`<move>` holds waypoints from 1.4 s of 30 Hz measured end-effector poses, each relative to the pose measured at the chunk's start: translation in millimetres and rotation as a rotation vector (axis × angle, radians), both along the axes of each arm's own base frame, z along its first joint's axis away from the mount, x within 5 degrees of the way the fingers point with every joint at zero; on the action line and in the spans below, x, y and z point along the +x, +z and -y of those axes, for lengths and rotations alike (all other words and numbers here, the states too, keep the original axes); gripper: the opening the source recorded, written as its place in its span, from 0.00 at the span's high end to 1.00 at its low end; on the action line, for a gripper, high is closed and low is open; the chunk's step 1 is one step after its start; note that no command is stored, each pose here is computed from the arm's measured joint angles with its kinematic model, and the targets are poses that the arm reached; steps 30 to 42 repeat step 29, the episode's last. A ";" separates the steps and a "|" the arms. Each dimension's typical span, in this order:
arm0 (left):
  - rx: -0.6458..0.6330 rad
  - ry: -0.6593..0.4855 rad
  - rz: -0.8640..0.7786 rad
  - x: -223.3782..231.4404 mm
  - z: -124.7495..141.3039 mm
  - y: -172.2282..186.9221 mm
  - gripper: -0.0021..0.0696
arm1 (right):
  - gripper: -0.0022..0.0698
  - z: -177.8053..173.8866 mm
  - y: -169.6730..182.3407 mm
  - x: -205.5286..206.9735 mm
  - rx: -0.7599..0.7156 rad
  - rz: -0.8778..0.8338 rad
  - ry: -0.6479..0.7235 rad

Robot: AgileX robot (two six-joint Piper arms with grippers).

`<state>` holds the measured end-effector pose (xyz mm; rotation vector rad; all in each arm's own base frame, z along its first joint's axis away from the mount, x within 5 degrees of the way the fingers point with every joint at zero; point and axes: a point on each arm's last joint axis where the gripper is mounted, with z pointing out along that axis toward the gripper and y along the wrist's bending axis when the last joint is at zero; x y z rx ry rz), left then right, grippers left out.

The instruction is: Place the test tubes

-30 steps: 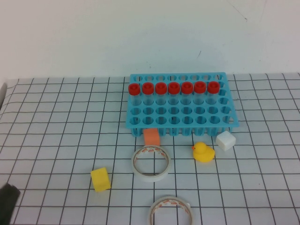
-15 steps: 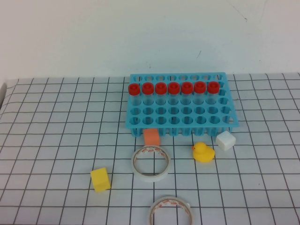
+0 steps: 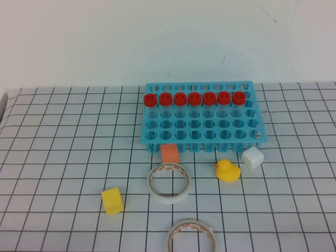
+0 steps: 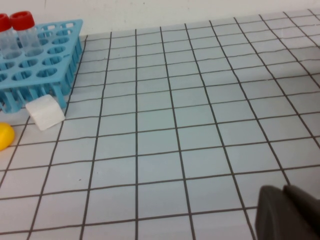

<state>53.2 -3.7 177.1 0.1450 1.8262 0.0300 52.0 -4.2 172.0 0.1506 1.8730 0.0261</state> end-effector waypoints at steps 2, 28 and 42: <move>0.000 0.000 -0.004 -0.1 0.0 -0.4 0.97 | 0.97 0.0 0.0 0.0 0.000 0.000 0.000; -0.034 0.008 -0.008 -0.3 0.1 -0.6 0.97 | 0.97 0.0 -0.4 -0.1 0.002 -0.004 0.000; -0.034 0.008 -0.008 -0.3 0.1 -0.6 0.97 | 0.97 0.0 -0.4 -0.1 0.002 -0.004 0.000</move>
